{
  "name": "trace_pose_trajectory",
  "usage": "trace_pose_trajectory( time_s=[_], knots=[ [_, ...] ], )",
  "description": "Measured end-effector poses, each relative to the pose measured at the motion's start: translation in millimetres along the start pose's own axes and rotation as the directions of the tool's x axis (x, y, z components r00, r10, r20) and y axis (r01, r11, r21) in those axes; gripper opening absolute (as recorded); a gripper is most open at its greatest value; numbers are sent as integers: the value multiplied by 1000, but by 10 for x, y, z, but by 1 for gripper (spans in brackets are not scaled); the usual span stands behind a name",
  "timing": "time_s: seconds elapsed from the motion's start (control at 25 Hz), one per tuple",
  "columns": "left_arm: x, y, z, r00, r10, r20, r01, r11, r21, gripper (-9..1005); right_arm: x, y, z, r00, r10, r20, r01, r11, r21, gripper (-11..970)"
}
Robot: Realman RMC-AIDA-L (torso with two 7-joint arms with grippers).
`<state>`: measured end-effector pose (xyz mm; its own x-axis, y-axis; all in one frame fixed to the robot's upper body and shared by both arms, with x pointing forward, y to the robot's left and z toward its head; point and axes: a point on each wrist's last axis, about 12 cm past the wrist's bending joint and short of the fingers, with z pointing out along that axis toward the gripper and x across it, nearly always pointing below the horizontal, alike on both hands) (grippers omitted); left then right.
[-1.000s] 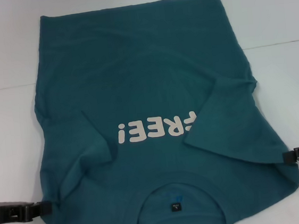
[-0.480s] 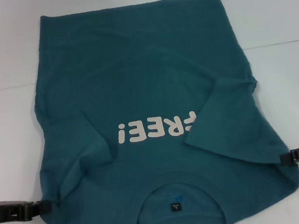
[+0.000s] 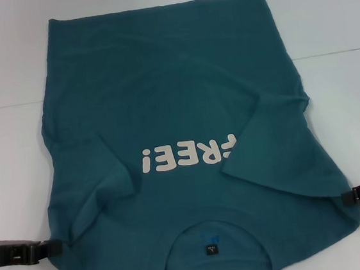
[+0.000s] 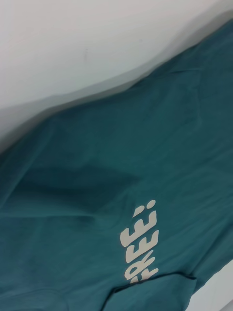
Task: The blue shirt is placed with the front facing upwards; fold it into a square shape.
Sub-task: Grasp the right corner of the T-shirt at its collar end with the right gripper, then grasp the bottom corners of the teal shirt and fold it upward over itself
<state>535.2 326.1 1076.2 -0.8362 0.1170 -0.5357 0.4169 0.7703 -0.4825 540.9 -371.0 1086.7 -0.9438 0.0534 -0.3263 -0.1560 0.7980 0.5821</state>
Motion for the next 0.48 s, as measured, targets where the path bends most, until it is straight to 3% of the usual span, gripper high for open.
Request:
trace_pose_trajectory(
  time_s=[0.48],
  knots=[
    [0, 11, -12, 1000, -2, 4, 2, 1000, -4, 8, -29, 25, 30, 1000, -2, -1, 2, 1000, 5, 272]
  ],
)
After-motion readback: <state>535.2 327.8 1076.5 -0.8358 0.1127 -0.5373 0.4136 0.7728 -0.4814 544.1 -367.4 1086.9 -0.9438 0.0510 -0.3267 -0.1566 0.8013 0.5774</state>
